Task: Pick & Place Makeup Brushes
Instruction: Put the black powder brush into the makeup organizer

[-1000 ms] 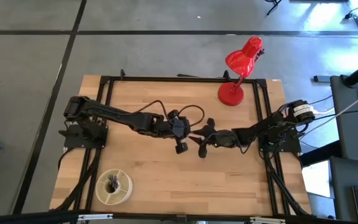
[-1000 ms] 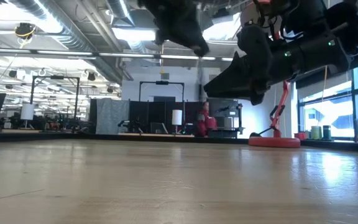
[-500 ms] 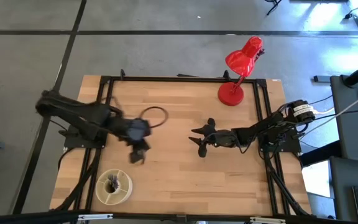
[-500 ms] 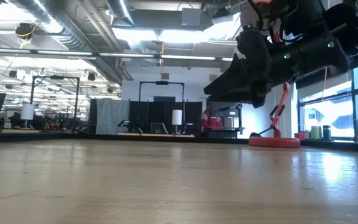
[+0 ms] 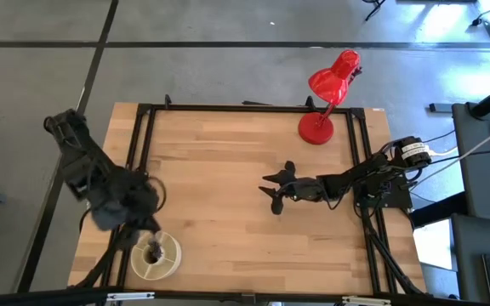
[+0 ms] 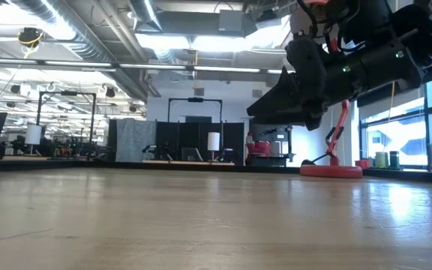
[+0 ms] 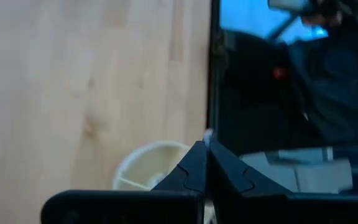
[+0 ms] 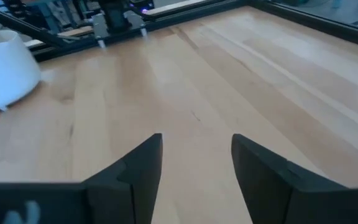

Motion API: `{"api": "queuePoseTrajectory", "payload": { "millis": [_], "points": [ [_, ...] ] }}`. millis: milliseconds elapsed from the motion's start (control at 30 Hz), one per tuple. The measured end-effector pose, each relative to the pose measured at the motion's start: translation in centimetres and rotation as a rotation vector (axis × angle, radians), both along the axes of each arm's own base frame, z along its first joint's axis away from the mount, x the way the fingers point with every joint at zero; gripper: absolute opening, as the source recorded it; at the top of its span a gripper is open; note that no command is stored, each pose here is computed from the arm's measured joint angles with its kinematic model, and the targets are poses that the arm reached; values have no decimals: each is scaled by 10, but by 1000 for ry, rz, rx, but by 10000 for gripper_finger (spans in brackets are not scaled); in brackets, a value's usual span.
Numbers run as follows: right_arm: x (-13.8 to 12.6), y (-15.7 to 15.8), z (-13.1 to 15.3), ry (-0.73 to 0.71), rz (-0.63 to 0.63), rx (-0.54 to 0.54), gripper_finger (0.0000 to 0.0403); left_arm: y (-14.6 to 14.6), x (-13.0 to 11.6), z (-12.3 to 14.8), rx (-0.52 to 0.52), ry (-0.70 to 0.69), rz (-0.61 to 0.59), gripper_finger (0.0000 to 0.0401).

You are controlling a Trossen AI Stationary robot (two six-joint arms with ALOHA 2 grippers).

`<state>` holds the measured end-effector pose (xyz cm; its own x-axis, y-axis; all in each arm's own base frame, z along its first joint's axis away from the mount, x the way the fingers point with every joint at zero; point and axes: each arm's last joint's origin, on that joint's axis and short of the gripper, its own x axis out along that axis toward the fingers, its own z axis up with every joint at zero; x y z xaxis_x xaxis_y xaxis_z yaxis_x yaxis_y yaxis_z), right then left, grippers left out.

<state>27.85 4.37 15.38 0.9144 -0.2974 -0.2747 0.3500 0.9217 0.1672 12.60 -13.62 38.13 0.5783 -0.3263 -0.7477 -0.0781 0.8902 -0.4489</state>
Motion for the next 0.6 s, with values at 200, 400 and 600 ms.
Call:
{"api": "queuePoseTrajectory", "payload": {
  "millis": [200, 400, 600],
  "points": [
    [-1, -2, -1, 7, -35, -9, 190, -32, -10, -12, 76, 2, -87, 4],
    [0, -4, -1, 2, -47, -2, 190, -54, -9, -29, 154, 52, -70, 4],
    [0, -4, 1, -13, -47, 0, 190, -69, -3, -51, 232, 162, -16, 16]
  ]
}}
